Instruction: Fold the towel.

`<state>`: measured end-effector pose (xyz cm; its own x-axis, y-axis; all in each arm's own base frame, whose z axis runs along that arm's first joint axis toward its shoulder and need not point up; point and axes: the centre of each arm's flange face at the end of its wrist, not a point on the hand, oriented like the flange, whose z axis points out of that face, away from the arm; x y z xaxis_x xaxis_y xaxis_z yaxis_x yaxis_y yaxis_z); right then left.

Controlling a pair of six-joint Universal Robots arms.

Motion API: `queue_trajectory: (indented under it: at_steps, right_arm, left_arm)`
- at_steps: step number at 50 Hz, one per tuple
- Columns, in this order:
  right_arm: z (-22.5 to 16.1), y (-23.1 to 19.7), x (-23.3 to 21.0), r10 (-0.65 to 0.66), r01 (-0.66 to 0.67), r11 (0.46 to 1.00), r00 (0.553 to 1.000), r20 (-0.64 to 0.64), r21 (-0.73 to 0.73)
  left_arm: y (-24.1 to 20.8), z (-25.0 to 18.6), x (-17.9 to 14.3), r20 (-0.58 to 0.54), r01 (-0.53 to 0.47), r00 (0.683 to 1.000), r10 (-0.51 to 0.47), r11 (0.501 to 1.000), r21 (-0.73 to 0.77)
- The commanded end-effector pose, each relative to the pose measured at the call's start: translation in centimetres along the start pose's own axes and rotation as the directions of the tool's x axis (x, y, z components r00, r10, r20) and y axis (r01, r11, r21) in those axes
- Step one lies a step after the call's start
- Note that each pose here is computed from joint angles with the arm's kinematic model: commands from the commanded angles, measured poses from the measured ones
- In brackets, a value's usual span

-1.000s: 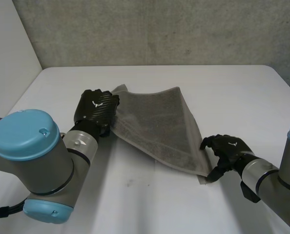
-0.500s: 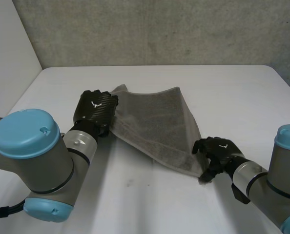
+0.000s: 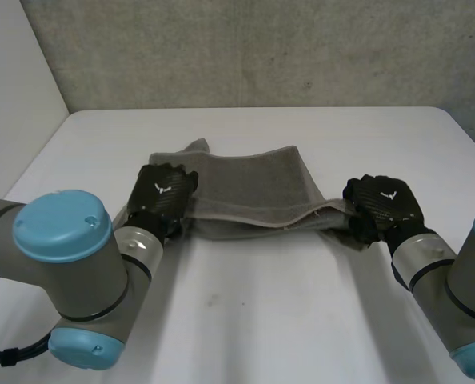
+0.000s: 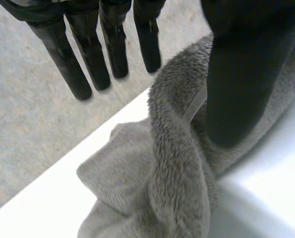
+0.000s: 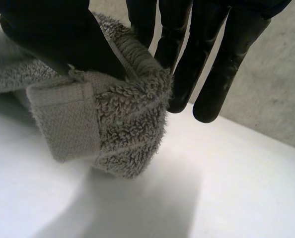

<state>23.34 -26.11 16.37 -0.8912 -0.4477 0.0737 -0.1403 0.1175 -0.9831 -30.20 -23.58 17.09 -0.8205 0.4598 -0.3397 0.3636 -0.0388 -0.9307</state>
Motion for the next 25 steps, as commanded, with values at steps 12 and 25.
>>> queue_trajectory:
  at_steps: [12, 25]
  right_arm:
    - [0.6, 0.6, 3.0, -0.166, 0.164, 0.986, 0.983, -0.08, -0.031]
    - [1.6, 0.1, 5.0, -0.168, 0.167, 0.986, 0.976, -0.135, -0.021]
  left_arm:
    - [2.2, -0.6, -5.9, 0.098, 0.074, 0.994, -0.051, 0.967, -0.242]
    - [5.3, -0.7, -8.3, 0.065, 0.214, 0.977, -0.204, 0.906, -0.366]
